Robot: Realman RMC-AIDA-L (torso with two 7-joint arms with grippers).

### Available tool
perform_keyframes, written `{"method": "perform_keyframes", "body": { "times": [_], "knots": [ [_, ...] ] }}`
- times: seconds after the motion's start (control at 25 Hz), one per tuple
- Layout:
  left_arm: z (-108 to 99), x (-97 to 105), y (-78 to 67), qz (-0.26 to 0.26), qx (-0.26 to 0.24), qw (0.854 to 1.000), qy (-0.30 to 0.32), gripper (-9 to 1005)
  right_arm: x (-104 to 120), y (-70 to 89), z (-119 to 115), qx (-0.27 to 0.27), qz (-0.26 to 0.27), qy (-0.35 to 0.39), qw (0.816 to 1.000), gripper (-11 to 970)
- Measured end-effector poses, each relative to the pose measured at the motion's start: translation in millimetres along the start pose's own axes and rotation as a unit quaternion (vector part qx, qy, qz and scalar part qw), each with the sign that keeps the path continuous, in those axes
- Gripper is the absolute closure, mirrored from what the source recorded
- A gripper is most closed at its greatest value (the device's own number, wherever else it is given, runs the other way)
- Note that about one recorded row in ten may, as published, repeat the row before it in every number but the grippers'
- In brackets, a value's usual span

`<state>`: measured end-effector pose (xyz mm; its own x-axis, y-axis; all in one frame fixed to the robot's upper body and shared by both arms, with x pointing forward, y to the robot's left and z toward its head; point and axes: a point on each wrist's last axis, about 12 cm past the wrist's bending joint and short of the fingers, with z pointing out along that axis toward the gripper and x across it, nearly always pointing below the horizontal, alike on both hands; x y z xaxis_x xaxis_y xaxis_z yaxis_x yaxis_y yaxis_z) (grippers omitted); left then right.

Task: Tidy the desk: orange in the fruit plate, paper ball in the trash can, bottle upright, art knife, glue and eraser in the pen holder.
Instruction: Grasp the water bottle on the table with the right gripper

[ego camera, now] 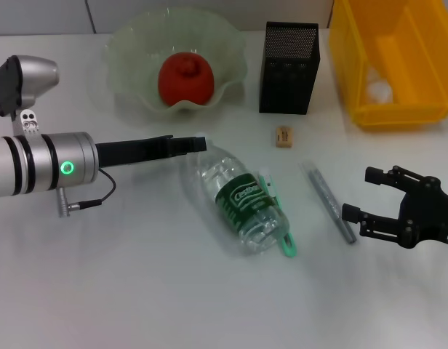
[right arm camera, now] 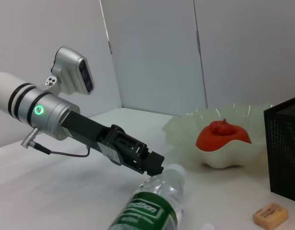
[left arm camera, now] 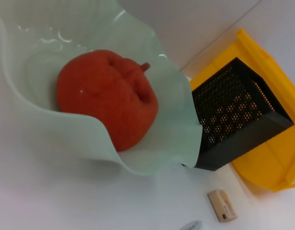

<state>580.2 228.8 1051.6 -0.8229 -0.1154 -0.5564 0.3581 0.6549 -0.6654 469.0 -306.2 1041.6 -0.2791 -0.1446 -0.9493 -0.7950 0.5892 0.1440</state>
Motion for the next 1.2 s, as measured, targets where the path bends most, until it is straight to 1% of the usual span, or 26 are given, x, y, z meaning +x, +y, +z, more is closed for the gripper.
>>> {"method": "perform_keyframes", "body": {
  "times": [0.16,0.44,0.64,0.8,0.96,1.04,1.2],
  "knots": [
    [6,0,-4.3,0.022,0.001,1.0,0.017,448,0,0.1,0,0.0,0.003,0.001,1.0,118],
    [8,-1,-2.7,0.021,-0.012,1.0,0.011,678,0,-0.1,0,-0.001,0.004,0.001,1.0,118],
    [8,-4,-5.5,0.029,-0.006,0.999,0.01,543,0,-0.2,-1,-0.001,0.005,0.002,1.0,117],
    [9,-7,-10.2,0.044,0.003,0.999,0.014,498,0,-0.2,-1,0.0,0.005,0.002,1.0,117],
    [8,-10,-17.2,0.085,0.016,0.996,0.017,460,-1,-1.8,-3,0.007,0.008,-0.002,1.0,117],
    [7,-10,-21.5,0.114,0.034,0.993,0.017,453,-1,-3.0,-6,0.011,0.012,-0.006,1.0,117],
    [8,-10,-23.8,0.121,0.042,0.992,0.017,426,-2,-4.3,-8,0.015,0.02,-0.007,1.0,117]
  ]
}}
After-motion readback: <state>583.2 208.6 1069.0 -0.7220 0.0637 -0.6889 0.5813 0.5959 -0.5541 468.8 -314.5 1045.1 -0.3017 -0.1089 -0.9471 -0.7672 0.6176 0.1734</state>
